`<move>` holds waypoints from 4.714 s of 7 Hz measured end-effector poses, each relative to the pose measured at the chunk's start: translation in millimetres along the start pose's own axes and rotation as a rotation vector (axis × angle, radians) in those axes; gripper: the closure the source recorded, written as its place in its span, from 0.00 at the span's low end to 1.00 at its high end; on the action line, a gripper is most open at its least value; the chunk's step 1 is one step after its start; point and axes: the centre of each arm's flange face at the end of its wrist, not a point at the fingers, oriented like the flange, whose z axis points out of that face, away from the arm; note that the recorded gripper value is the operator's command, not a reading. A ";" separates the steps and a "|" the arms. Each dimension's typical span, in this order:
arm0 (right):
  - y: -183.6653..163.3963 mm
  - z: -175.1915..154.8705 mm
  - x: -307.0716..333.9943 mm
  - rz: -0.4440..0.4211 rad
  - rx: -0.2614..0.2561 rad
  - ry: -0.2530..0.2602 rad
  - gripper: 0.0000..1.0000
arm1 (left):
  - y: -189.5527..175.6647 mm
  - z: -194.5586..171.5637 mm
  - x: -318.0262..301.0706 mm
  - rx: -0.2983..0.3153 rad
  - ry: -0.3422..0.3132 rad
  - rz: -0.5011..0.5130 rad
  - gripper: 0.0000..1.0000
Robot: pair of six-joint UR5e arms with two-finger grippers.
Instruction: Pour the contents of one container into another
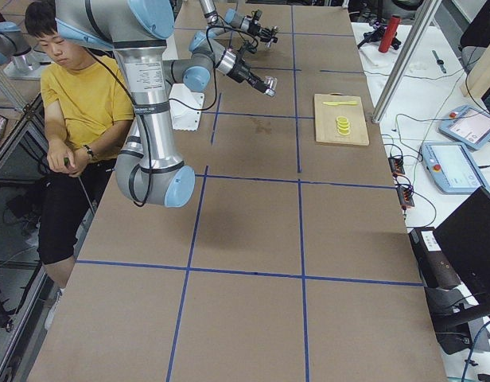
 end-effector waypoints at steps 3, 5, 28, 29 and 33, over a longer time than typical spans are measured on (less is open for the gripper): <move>-0.2 -0.1 -0.1 0.000 0.000 0.000 1.00 | 2.3 1.5 0.6 0.003 -0.010 0.001 0.94; -0.5 -0.3 -0.2 0.001 0.001 -0.001 1.00 | 3.1 1.8 0.9 0.001 -0.012 0.004 0.81; -2.7 -2.3 0.4 0.007 0.005 -0.004 1.00 | -5.9 -40.0 -27.6 -0.043 0.005 0.010 0.00; -2.9 -2.4 0.3 0.007 0.005 -0.004 1.00 | -6.1 -48.5 -38.2 -0.052 0.002 0.018 0.00; -5.0 -3.3 -0.8 0.006 0.008 -0.007 1.00 | -21.3 -96.8 -100.4 -0.079 0.000 0.033 0.00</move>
